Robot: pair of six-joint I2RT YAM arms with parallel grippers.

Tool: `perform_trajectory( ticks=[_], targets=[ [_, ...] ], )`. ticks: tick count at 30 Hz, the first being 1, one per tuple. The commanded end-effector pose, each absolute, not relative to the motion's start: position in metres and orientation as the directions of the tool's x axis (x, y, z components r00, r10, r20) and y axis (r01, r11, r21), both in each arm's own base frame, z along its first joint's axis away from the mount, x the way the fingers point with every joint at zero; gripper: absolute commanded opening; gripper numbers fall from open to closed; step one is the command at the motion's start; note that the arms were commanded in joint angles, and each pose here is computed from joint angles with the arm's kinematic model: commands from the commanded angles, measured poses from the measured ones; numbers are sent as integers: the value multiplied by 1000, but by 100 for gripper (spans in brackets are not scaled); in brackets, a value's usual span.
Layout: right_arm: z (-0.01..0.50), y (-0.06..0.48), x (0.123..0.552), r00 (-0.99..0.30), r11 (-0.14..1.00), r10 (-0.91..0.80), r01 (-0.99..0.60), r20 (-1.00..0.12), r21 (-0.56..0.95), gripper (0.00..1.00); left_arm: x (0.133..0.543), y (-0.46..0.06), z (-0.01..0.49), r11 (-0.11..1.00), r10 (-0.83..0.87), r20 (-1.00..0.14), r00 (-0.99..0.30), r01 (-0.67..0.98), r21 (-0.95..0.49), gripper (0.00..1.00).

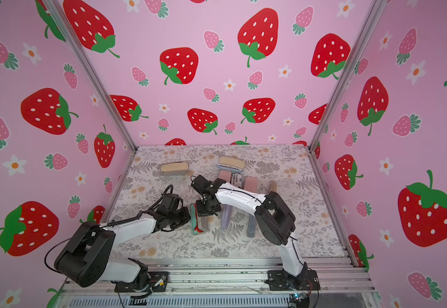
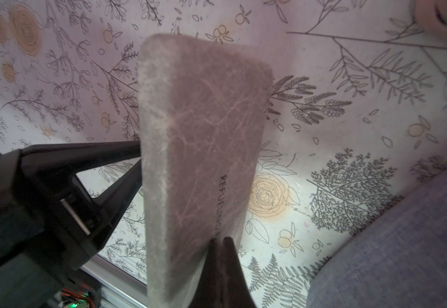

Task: Close the glasses case
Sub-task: Close the glasses case at the center of the board, then move the glasses case to the center of the board.

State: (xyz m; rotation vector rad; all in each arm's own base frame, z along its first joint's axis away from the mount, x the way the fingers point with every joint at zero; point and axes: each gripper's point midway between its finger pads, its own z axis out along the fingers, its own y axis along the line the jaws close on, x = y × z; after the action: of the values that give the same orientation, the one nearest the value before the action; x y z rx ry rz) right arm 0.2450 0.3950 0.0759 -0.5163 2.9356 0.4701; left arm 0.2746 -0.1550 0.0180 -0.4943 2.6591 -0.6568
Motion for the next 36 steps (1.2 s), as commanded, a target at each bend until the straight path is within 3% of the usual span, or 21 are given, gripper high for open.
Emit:
perform_trajectory(
  ticks=[1,16,25,36],
  targets=[
    [73,422,234,-925,861,-340,-378,-166,340,1,263,-162,6,837,-392,-195,-899,-261,-481,0],
    [65,421,232,-929,869,-334,-370,-160,328,2,261,-163,7,838,-390,-198,-899,-258,-480,0],
    [105,393,249,-924,904,-250,-330,-288,273,6,262,-166,11,835,-381,-206,-901,-239,-496,0],
    [160,319,266,-899,945,-114,-229,-424,233,22,267,-193,14,830,-335,-199,-921,-189,-525,0]
  ],
)
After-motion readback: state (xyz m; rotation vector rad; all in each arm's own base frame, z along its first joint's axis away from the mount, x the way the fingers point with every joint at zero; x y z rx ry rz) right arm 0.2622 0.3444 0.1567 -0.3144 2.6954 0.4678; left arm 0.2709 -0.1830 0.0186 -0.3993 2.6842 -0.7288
